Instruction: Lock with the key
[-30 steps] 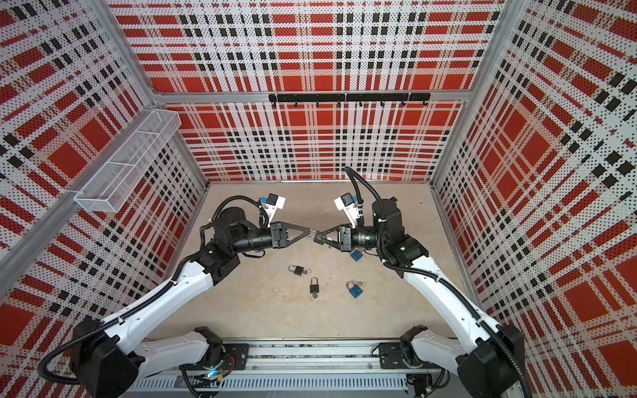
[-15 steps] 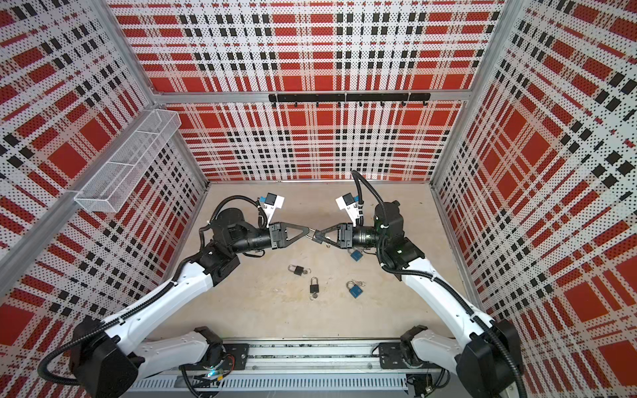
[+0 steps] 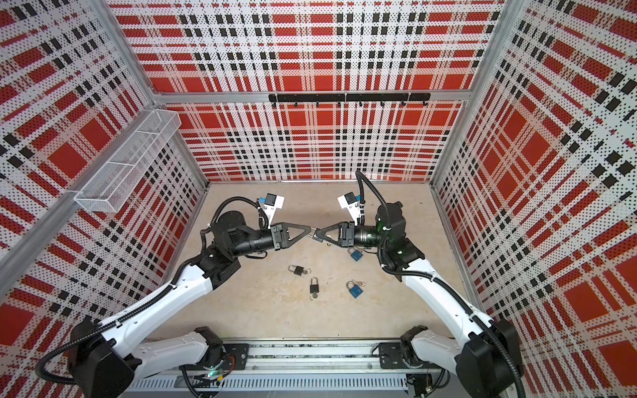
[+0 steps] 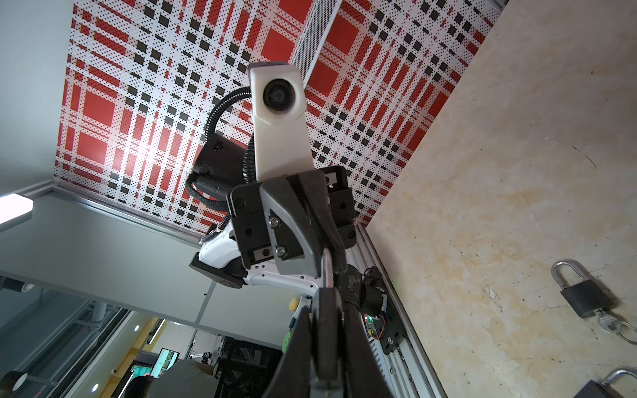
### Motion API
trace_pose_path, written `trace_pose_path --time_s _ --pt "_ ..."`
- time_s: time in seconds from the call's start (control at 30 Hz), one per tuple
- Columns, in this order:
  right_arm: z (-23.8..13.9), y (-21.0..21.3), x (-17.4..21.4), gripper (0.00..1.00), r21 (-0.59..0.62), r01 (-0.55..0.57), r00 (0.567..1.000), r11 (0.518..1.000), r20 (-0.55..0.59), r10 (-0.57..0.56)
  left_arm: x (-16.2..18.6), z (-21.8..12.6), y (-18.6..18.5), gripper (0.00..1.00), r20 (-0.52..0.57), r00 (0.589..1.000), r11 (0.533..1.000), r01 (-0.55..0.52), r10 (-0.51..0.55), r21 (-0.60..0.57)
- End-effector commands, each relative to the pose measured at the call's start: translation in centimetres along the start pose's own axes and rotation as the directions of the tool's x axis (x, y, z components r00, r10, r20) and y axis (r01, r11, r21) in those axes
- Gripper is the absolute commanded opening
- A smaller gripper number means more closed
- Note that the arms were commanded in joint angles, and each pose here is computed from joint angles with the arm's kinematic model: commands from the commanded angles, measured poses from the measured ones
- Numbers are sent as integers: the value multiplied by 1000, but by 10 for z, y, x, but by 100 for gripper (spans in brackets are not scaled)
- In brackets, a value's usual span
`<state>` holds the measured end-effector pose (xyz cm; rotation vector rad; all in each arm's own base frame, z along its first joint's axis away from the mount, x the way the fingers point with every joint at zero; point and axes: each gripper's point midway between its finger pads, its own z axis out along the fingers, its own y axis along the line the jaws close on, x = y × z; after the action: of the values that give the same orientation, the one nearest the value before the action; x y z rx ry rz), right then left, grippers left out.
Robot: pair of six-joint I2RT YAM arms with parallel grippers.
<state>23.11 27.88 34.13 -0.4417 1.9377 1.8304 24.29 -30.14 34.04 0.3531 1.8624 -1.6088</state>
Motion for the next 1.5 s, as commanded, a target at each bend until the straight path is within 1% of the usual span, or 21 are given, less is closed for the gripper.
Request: trace_pose_path --time_s 0.0,0.6,0.87,1.03,1.27,1.37,1.47 --pt "-1 44 -10 0 -100 194 981 976 48 -190 40 8 15 0 -114 991 997 72 -76 -37" --pt "1 39 -13 0 -90 191 981 977 59 -186 66 19 -5 0 -149 985 996 91 -91 -6" --pt "5 30 -16 0 -88 180 983 980 55 -176 78 22 -13 0 -158 983 995 99 -97 4" --pt "7 22 -13 0 -69 169 985 983 42 -166 66 9 -3 0 -95 990 995 101 -103 -24" --pt "8 2 3 0 38 199 980 979 -11 -199 38 -9 1 0 -8 995 995 95 -95 -35" --pt "10 -3 9 0 55 198 980 979 -21 -198 31 -12 -5 7 7 995 995 96 -95 -19" --pt "10 -3 10 0 64 199 980 978 -17 -199 27 -14 -11 9 15 995 995 100 -100 -5"
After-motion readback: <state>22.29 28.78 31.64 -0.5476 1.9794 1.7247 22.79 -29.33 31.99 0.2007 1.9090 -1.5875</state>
